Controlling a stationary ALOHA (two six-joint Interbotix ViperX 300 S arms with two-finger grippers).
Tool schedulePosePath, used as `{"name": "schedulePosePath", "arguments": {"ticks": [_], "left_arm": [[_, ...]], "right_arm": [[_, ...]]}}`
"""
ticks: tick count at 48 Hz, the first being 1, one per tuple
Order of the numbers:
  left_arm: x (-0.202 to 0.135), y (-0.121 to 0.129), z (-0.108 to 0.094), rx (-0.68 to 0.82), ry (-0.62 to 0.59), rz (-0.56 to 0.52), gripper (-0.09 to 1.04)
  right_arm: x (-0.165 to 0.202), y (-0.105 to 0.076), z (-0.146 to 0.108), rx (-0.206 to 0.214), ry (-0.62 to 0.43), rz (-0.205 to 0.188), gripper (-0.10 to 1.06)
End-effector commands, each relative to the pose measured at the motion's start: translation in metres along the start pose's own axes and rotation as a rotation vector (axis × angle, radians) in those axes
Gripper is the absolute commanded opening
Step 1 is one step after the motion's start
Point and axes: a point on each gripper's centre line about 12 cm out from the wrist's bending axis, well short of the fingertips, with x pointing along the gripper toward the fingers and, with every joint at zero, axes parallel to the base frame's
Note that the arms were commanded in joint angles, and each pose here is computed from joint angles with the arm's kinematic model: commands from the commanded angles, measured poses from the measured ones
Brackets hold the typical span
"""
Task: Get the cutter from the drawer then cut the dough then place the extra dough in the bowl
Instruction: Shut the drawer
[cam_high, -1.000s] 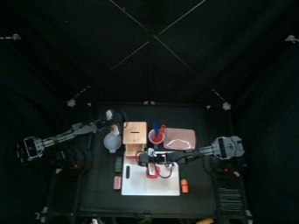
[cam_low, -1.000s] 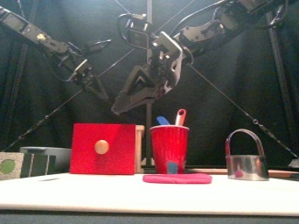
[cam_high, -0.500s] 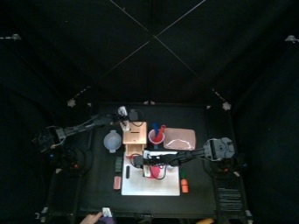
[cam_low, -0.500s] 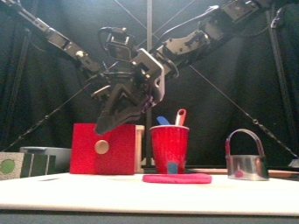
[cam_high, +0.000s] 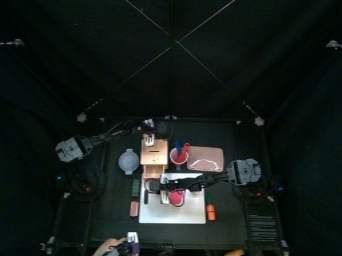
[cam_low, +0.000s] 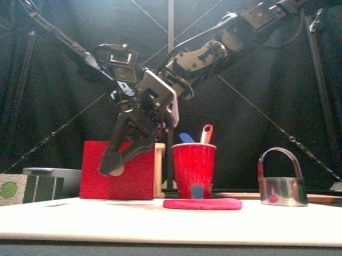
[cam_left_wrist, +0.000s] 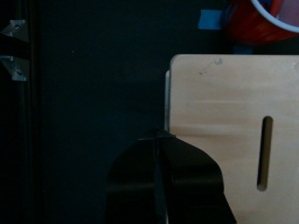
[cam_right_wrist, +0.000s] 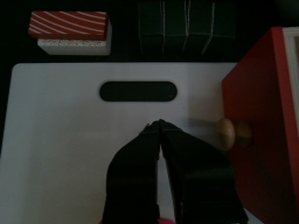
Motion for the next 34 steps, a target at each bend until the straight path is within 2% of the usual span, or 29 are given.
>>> {"name": "schedulePosePath", "arguments": {"ticks": [1,17,34], "left_arm": [[-0.007,0.004,0.009,0.011,-0.025,0.017,0.34],[-0.004,0.002,0.005,0.007,-0.011,0.007,0.34],[0.0,0.001,0.002,0.008,-0.002,0.002,0.34]], "right_arm": [[-0.01,-0.005,0.021,-0.014,-0.055,-0.009,0.23],[-0.007,-0.037,0.022,-0.077,-0.016,-0.075,0.23],[-0.007,-0.067,0.03,-0.114,0.015,-0.137,0.23]]}}
